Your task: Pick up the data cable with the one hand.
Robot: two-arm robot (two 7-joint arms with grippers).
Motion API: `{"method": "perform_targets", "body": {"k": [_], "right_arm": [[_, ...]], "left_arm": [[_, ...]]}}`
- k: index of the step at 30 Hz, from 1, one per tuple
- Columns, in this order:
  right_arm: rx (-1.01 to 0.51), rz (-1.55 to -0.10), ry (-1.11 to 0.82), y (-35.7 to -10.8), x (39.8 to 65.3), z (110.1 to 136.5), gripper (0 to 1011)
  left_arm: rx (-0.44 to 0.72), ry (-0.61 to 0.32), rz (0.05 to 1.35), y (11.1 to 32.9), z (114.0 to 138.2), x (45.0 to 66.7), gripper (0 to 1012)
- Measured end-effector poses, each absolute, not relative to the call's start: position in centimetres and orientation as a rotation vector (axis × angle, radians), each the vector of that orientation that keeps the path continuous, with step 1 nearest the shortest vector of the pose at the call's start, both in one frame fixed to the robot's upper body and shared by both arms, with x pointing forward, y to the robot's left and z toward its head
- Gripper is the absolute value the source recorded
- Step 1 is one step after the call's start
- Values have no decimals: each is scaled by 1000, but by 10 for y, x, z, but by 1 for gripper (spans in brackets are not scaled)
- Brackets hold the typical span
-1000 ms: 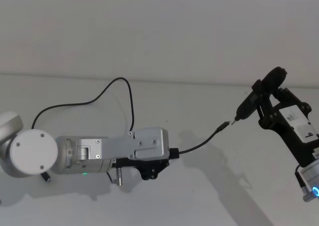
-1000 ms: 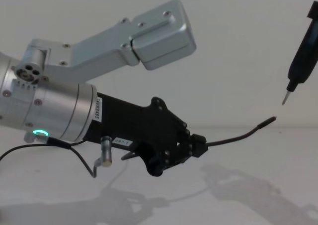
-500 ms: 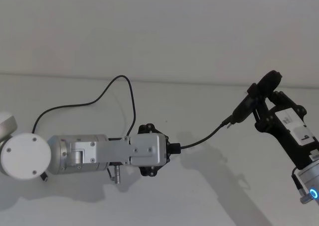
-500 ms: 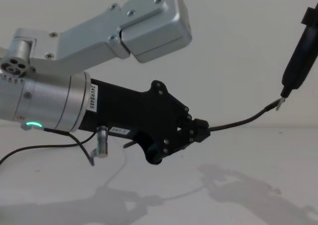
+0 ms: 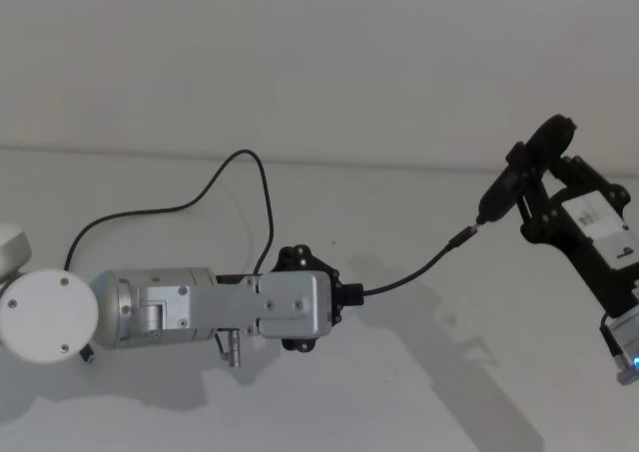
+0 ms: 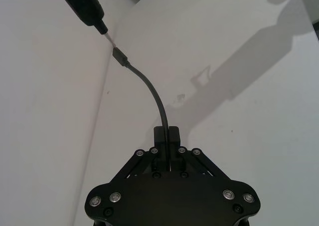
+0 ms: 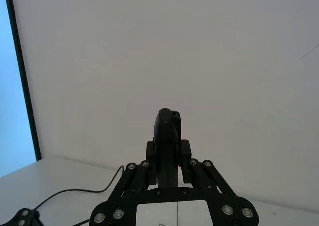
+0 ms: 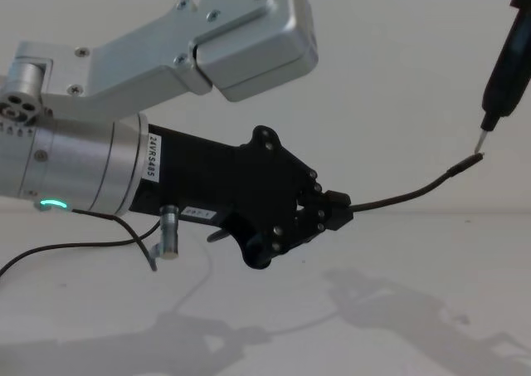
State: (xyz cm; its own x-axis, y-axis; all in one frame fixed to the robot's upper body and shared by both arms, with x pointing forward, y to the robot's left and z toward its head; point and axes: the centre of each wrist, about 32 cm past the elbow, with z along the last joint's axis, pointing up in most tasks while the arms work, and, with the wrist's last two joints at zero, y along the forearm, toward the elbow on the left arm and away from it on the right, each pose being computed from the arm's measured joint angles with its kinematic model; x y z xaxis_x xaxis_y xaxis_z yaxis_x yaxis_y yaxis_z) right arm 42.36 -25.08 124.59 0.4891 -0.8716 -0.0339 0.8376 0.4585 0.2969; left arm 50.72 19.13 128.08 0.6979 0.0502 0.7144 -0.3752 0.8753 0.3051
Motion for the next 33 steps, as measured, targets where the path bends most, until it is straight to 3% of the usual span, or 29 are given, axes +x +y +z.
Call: {"method": "perform_targets", "body": {"k": [33], "right_arm": [[274, -1092, -136, -260, 442, 1240, 268]], "left_arm": [[450, -782, 245, 192, 1282, 506, 43]]}}
